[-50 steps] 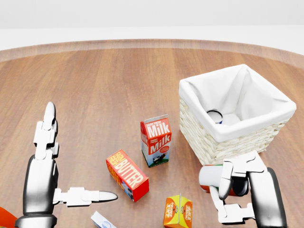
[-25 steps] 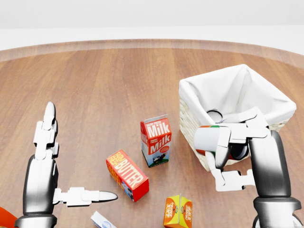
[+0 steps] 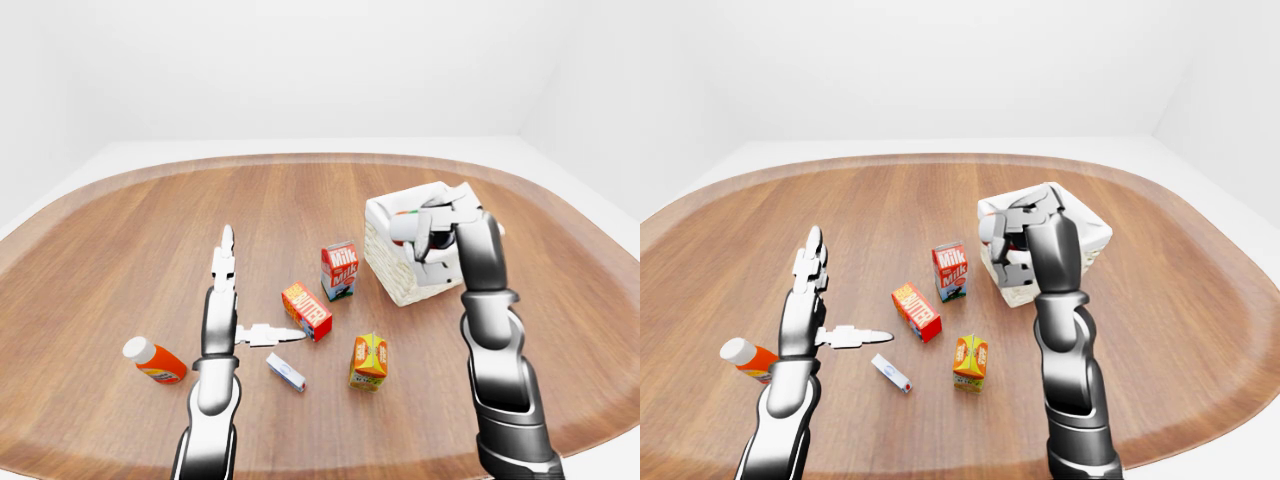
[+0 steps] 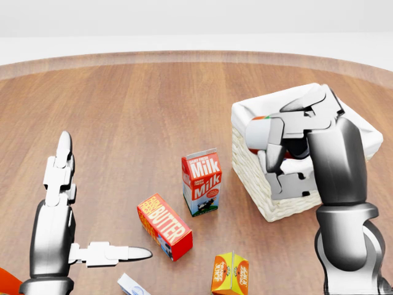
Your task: Pick up the alphabet soup and the tomato sauce, and put them in the basket.
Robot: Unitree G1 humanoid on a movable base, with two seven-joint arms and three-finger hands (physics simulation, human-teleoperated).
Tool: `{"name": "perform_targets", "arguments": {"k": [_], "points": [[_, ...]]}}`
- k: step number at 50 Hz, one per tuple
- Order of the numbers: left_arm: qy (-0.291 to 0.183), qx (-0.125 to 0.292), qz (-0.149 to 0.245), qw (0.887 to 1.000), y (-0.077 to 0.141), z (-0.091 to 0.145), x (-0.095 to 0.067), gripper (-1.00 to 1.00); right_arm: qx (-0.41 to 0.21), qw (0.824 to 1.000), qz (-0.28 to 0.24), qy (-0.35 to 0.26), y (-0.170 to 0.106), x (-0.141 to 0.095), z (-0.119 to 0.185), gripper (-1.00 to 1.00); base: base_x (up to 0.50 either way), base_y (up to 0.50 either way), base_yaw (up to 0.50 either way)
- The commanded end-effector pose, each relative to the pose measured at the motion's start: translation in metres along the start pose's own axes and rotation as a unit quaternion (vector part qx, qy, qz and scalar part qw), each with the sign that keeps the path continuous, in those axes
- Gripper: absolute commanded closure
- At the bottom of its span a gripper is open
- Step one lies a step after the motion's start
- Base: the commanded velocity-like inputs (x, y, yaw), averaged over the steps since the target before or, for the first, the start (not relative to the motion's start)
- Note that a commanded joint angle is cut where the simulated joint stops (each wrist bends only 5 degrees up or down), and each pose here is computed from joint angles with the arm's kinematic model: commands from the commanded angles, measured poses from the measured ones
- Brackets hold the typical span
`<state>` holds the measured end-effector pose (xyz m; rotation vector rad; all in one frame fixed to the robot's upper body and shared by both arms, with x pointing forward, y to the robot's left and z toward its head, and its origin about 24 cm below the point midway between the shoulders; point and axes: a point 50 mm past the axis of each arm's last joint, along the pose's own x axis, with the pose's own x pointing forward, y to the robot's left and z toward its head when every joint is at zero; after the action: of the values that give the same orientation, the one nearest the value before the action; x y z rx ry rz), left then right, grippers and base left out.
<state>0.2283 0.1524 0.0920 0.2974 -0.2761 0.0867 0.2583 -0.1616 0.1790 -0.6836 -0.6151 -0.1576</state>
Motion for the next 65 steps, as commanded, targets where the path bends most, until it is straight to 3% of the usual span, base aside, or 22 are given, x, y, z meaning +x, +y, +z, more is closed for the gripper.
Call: {"name": "perform_targets", "arguments": {"k": [1, 17, 40, 65], "points": [[-0.001, -0.002, 0.002, 1.000, 0.001, 0.001, 0.000, -1.00, -0.044, 0.999, -0.012, -0.009, 0.005, 0.024, -0.005, 1.00, 0.00, 0.00, 0.00], [0.005, -0.002, 0.002, 1.000, 0.000, -0.002, -0.001, -1.00, -0.110, 0.994, -0.021, -0.014, 0.011, 0.069, -0.014, 1.00, 0.00, 0.00, 0.00], [-0.002, -0.002, 0.000, 1.000, 0.000, 0.001, 0.000, -1.00, -0.199, 0.978, -0.014, 0.058, 0.023, 0.104, -0.060, 1.00, 0.00, 0.00, 0.00], [0.003, -0.003, 0.002, 1.000, 0.001, -0.001, 0.000, -1.00, -0.295, 0.952, -0.009, 0.084, 0.028, 0.129, -0.078, 1.00, 0.00, 0.00, 0.00]]}}
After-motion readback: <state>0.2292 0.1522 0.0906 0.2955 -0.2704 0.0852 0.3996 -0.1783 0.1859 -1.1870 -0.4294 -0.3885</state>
